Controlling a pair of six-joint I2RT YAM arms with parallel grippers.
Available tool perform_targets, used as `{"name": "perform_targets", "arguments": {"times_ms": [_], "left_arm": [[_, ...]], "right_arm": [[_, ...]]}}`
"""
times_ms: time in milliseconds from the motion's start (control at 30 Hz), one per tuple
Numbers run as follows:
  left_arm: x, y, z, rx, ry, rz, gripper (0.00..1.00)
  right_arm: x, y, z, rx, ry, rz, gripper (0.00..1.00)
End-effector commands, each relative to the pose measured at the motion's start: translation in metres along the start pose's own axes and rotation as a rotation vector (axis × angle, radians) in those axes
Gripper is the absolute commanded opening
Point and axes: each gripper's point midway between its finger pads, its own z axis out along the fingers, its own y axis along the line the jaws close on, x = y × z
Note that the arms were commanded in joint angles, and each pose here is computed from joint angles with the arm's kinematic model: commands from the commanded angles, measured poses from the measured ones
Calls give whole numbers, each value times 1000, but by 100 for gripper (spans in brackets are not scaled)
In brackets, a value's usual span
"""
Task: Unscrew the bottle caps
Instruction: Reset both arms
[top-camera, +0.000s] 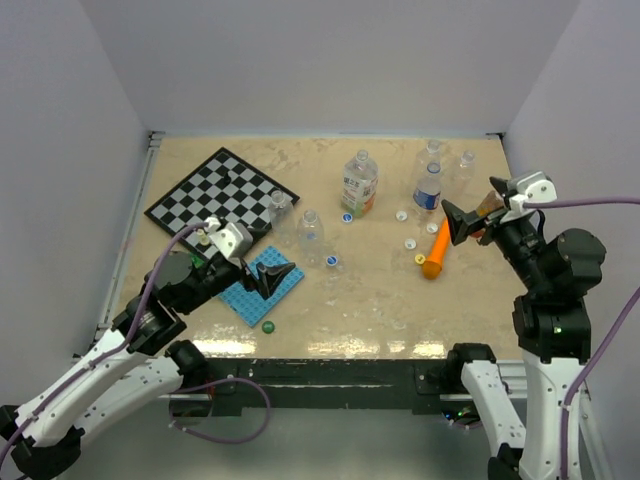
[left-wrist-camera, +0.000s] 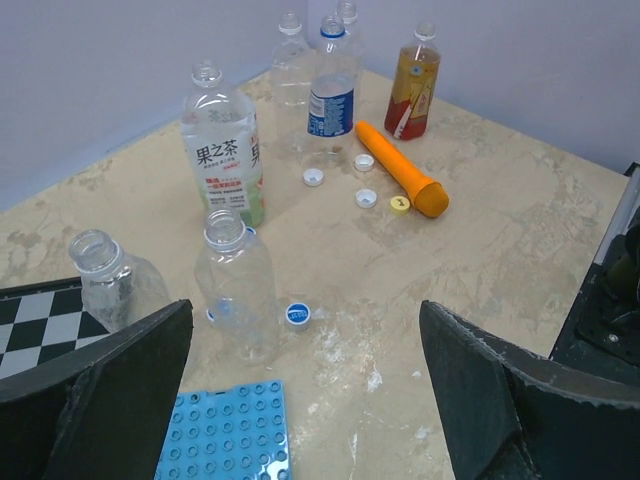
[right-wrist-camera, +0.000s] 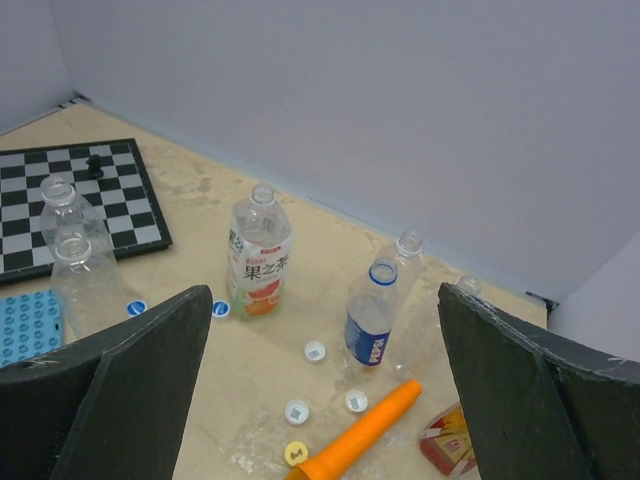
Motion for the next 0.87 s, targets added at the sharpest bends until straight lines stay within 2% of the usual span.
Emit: {"name": "perform_targets", "arguments": {"times_ms": [0,467,833], "left_arm": [[-15,10,-7,-74,1,-53,100],[-51,21,-9,-136,-14,-35,100],[-47,23,-10,-153,-10,-60,100]], "right_arm": [[-12,0,-7,20,-48,11,98],[-29,-31,-26,259,-119,146,98],[-37,-36,-31,284,-125,129,98]]}}
